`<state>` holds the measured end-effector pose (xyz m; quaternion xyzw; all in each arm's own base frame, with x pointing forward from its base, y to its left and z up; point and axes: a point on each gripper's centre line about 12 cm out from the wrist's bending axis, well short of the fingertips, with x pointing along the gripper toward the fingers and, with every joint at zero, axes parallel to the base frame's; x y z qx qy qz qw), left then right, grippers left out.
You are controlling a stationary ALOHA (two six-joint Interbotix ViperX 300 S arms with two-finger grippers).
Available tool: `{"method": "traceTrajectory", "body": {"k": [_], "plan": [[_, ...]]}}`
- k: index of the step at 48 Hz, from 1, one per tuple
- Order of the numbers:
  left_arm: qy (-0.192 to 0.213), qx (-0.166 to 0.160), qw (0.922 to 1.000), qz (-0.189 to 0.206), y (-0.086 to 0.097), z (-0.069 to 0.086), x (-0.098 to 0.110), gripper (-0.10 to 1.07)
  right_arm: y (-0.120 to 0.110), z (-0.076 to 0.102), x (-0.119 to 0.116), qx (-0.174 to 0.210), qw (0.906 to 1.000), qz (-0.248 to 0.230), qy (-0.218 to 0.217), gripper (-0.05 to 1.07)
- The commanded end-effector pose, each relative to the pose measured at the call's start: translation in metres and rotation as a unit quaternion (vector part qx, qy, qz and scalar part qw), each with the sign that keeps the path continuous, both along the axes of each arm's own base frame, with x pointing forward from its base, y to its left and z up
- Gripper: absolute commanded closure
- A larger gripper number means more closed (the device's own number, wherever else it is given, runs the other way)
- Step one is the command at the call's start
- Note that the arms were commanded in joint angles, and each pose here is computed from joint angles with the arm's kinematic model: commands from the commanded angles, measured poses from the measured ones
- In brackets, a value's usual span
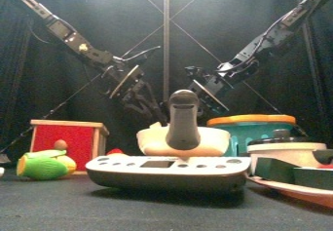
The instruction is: Put cleaver back in holder
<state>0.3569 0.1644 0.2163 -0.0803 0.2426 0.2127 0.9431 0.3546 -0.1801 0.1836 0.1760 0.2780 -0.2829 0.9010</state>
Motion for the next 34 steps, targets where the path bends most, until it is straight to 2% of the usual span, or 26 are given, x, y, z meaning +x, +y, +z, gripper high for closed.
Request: {"method": "traceTrajectory", "body": {"k": [1,13,19,25,34], "plan": [[-0.032,0.015,0.9994,0.002,-0.002,0.024,-0.008,0.16,0.0,0.018,-0.001,-0.011,0.9997,0.001,-0.021,0.66],[-0.081,0.034,0.9959,-0.023,-0.029,0.037,-0.028,0.16,0.002,0.036,-0.003,-0.021,0.9989,0.002,-0.042,0.66],[-0.109,0.043,0.9926,-0.033,-0.039,0.042,-0.037,0.16,0.003,0.035,-0.004,-0.019,0.999,0.001,-0.041,0.66],[-0.117,0.045,0.9912,-0.042,-0.049,0.038,-0.046,0.16,0.004,0.039,-0.004,-0.019,0.9987,0.001,-0.047,0.66],[-0.117,0.044,0.9902,-0.062,-0.062,0.031,-0.049,0.16,0.014,0.058,-0.009,-0.027,0.9972,0.007,-0.069,0.66]]}}
